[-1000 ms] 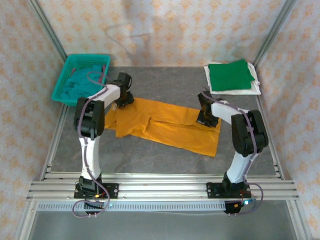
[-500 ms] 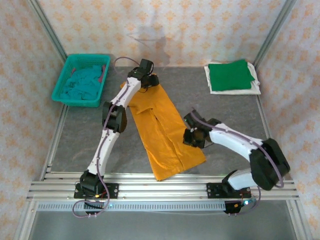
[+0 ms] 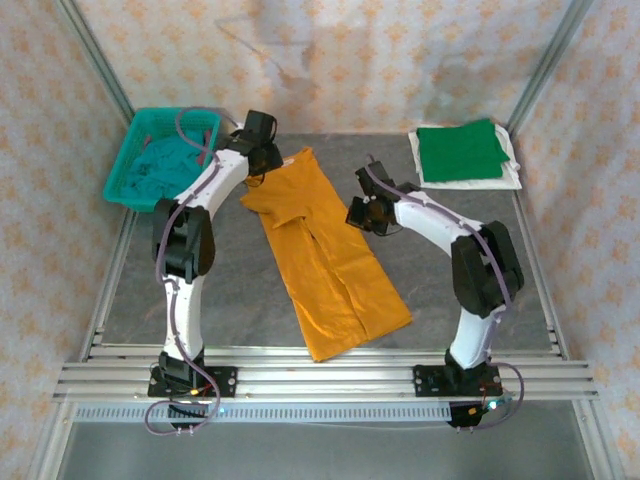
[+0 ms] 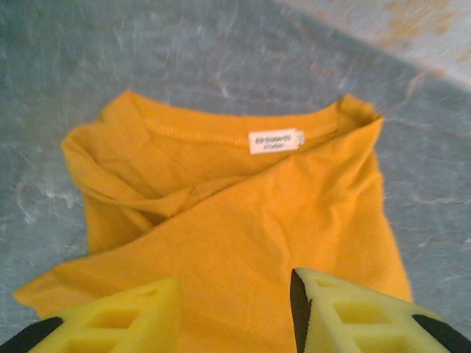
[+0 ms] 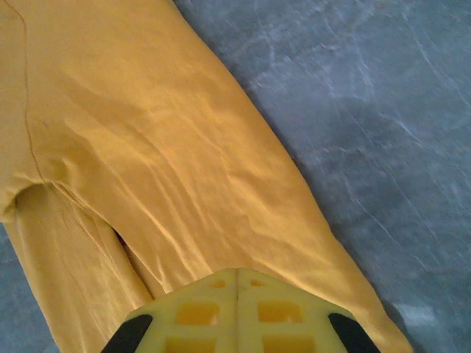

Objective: Fold and stack the t-shirts

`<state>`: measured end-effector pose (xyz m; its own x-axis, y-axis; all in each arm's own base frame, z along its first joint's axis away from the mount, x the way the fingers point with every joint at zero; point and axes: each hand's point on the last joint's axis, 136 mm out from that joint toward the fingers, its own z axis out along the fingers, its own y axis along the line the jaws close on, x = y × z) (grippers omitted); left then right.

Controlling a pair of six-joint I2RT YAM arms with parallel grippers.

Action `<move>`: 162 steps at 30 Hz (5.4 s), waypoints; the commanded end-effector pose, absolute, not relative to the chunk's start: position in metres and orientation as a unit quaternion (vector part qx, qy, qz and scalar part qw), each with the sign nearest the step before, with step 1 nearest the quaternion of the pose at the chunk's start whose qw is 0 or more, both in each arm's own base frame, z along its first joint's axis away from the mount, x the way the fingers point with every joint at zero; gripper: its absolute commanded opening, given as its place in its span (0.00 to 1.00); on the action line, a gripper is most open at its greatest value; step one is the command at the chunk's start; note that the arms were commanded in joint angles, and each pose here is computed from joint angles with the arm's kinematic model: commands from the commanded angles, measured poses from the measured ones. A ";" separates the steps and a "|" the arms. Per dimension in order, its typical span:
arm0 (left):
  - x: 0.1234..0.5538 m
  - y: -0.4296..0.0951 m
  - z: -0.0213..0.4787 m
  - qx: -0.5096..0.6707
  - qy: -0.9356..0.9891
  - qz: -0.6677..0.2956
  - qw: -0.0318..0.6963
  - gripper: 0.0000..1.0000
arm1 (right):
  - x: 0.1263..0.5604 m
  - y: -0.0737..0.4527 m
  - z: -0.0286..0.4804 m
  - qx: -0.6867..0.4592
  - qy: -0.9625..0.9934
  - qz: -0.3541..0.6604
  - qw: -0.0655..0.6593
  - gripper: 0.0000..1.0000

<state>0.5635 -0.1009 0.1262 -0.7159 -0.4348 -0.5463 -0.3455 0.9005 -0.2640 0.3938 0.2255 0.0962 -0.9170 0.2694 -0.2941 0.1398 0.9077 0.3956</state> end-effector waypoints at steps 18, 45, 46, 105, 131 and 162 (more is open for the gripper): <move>0.641 -0.185 -0.005 -0.208 0.926 -0.216 0.228 0.40 | 0.405 0.144 0.173 0.224 0.865 0.234 0.383 0.03; 0.561 -0.148 0.134 -0.154 0.908 -0.142 0.363 0.39 | 0.444 0.176 0.096 0.095 0.958 0.098 0.253 0.00; 0.563 -0.149 0.125 -0.155 0.912 -0.138 0.355 0.39 | 0.449 0.180 0.088 0.088 0.962 0.090 0.243 0.00; 0.310 -0.107 0.117 -0.124 0.911 -0.206 0.335 0.58 | 0.304 0.138 0.096 0.129 0.929 0.216 0.272 0.38; 0.208 -0.180 0.029 -0.063 0.959 -0.237 0.144 0.55 | 0.266 0.150 0.036 0.158 0.944 0.232 0.174 0.46; 0.199 -0.204 0.020 -0.037 0.969 -0.211 0.125 0.45 | 0.265 0.150 0.029 0.165 0.939 0.236 0.186 0.47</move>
